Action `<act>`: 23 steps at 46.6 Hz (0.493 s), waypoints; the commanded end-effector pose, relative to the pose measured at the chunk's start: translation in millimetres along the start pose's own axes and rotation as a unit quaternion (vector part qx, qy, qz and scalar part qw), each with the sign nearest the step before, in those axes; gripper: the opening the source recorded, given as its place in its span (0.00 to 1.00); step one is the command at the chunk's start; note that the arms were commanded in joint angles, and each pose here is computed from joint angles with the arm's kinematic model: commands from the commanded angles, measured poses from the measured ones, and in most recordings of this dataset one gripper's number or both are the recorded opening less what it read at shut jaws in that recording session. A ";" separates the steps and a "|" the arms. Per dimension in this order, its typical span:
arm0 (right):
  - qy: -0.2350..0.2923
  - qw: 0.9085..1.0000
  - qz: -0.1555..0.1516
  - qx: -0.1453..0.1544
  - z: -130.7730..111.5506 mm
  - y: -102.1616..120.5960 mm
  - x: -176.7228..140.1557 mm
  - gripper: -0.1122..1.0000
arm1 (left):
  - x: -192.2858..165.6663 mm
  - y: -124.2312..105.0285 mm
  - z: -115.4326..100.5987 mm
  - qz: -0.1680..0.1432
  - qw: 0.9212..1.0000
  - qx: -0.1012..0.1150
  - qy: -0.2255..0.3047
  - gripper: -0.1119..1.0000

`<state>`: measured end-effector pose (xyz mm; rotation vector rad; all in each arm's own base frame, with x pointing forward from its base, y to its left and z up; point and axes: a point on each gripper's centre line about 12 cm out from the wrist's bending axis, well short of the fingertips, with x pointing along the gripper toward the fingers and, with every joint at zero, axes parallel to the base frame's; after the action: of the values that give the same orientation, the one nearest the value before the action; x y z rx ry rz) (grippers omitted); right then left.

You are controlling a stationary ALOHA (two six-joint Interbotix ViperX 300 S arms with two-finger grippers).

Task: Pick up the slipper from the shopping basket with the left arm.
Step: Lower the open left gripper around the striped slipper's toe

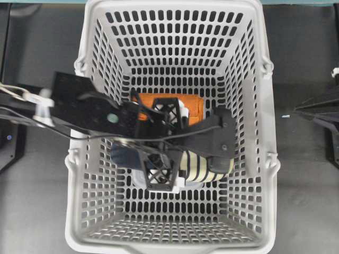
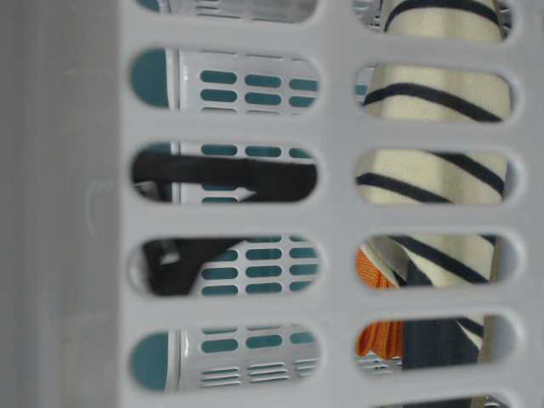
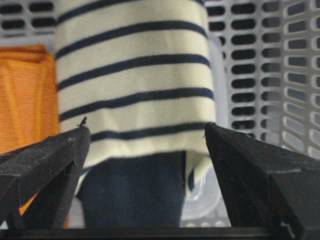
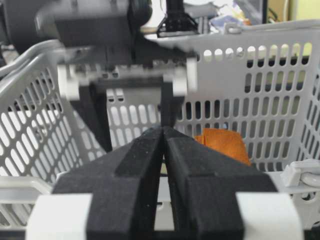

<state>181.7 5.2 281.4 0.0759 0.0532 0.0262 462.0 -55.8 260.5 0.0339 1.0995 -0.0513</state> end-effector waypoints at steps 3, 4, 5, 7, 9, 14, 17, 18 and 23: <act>0.004 1.000 0.000 0.002 -1.2 -0.1 1.0 0.10 | 17.1 0.6 -1.2 0.003 1.000 -0.009 0.009 0.91; 0.007 1.000 -0.001 0.002 -2.9 -0.2 0.9 0.10 | 21.2 1.1 -2.7 0.003 1.000 -0.013 0.012 0.91; 0.008 1.000 -0.001 0.002 -3.7 -0.3 0.9 0.10 | 26.6 1.1 -5.2 0.003 1.000 -0.015 0.017 0.91; 0.011 1.000 -0.001 0.002 -5.3 -0.4 0.8 0.10 | 33.7 1.0 -7.7 0.003 1.000 -0.015 0.020 0.91; 0.015 1.000 -0.001 0.004 -7.0 -0.5 0.7 0.10 | 40.1 0.1 -10.1 0.002 1.000 -0.016 0.021 0.91; 0.015 1.000 -0.001 0.008 -7.2 -0.5 0.7 0.10 | 44.2 -1.3 -14.0 0.002 1.000 -0.017 0.022 0.90; 0.016 1.000 -0.001 0.008 -7.8 -0.6 0.6 0.10 | 44.9 -1.3 -15.0 0.002 1.000 -0.017 0.024 0.90; 0.015 1.000 -0.001 0.008 -7.6 -0.6 0.6 0.10 | 44.5 -1.2 -15.3 0.002 1.000 -0.017 0.024 0.90; 0.017 1.000 -0.001 0.008 -8.4 -0.6 0.6 0.10 | 44.2 -1.2 -14.8 0.002 1.000 -0.016 0.023 0.85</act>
<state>180.5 4.9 270.4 0.0876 0.0932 0.0228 468.6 -56.9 209.7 0.0066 1.1598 -0.0290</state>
